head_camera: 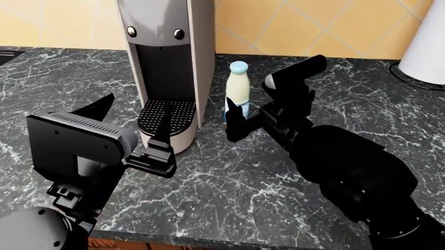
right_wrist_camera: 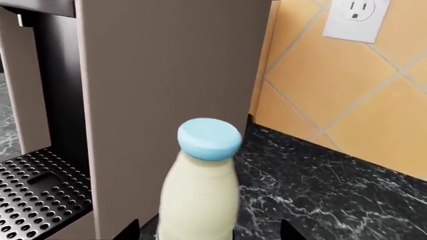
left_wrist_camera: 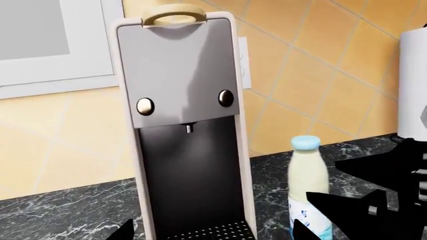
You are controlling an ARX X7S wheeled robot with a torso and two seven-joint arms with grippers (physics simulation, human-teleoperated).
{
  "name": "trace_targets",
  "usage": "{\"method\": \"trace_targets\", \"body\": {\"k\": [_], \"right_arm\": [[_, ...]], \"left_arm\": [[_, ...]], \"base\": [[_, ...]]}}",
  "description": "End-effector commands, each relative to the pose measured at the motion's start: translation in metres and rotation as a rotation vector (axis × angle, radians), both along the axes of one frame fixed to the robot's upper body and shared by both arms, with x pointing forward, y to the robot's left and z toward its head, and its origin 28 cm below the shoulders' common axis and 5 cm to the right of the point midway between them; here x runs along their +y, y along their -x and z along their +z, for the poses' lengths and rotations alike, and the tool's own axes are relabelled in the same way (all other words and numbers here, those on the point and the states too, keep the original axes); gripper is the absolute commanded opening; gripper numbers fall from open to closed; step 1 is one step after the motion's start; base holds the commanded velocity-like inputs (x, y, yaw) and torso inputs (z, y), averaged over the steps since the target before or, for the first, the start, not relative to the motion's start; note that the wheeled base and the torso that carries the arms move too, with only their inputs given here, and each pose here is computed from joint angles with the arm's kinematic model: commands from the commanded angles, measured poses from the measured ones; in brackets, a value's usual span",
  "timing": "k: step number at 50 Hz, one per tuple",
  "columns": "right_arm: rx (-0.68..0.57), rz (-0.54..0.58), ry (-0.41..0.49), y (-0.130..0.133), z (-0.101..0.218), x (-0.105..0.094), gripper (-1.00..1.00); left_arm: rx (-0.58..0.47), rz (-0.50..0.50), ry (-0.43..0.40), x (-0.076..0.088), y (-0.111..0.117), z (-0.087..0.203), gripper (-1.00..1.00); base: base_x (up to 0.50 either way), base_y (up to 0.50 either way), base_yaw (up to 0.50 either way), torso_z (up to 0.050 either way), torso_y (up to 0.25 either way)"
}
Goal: Move the drinks to the dining counter.
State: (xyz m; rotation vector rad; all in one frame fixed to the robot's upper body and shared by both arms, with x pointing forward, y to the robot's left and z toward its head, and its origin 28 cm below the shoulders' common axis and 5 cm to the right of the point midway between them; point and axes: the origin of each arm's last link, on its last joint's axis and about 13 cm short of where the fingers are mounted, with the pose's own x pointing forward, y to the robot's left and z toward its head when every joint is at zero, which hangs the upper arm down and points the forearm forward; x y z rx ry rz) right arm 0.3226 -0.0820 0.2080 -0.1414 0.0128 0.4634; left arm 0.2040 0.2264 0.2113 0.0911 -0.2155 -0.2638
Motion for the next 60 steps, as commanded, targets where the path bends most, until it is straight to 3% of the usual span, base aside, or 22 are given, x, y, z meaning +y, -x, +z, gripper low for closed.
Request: {"method": "trace_targets", "body": {"k": [1, 18, 34, 35, 47, 57, 58, 60], "right_arm": [[0.024, 0.031, 0.012, -0.01, -0.001, 0.002, 1.0], [0.08, 0.035, -0.019, -0.022, -0.009, -0.004, 1.0], [0.097, 0.062, 0.004, -0.032, -0.013, 0.003, 1.0], [0.095, 0.044, -0.001, -0.032, -0.014, 0.002, -1.0], [0.059, 0.008, 0.015, -0.026, -0.017, -0.002, -1.0], [-0.243, -0.114, -0.046, 0.01, 0.009, -0.015, -1.0], [-0.291, -0.218, 0.023, 0.012, 0.011, -0.017, -1.0], [-0.326, -0.176, 0.0, 0.02, 0.018, -0.018, -1.0]], "left_arm": [[0.001, 0.0, -0.002, 0.0, 0.0, -0.001, 1.0], [0.005, -0.004, -0.003, -0.001, -0.002, -0.001, 1.0], [0.007, -0.003, -0.002, 0.0, -0.003, -0.003, 1.0], [0.007, -0.002, 0.0, 0.001, -0.003, -0.003, 1.0], [0.008, -0.002, -0.003, 0.0, -0.002, -0.004, 1.0], [0.007, -0.001, -0.008, -0.001, -0.001, -0.003, 1.0], [0.007, 0.001, -0.008, -0.001, -0.001, -0.002, 1.0], [0.006, 0.0, -0.011, -0.002, -0.001, -0.002, 1.0]], "base": [[0.0, 0.0, 0.0, 0.0, 0.0], [0.0, 0.0, 0.0, 0.0, 0.0], [0.0, 0.0, 0.0, 0.0, 0.0], [0.0, 0.0, 0.0, 0.0, 0.0], [0.0, 0.0, 0.0, 0.0, 0.0], [0.0, 0.0, 0.0, 0.0, 0.0], [0.0, 0.0, 0.0, 0.0, 0.0], [0.0, 0.0, 0.0, 0.0, 0.0]]}}
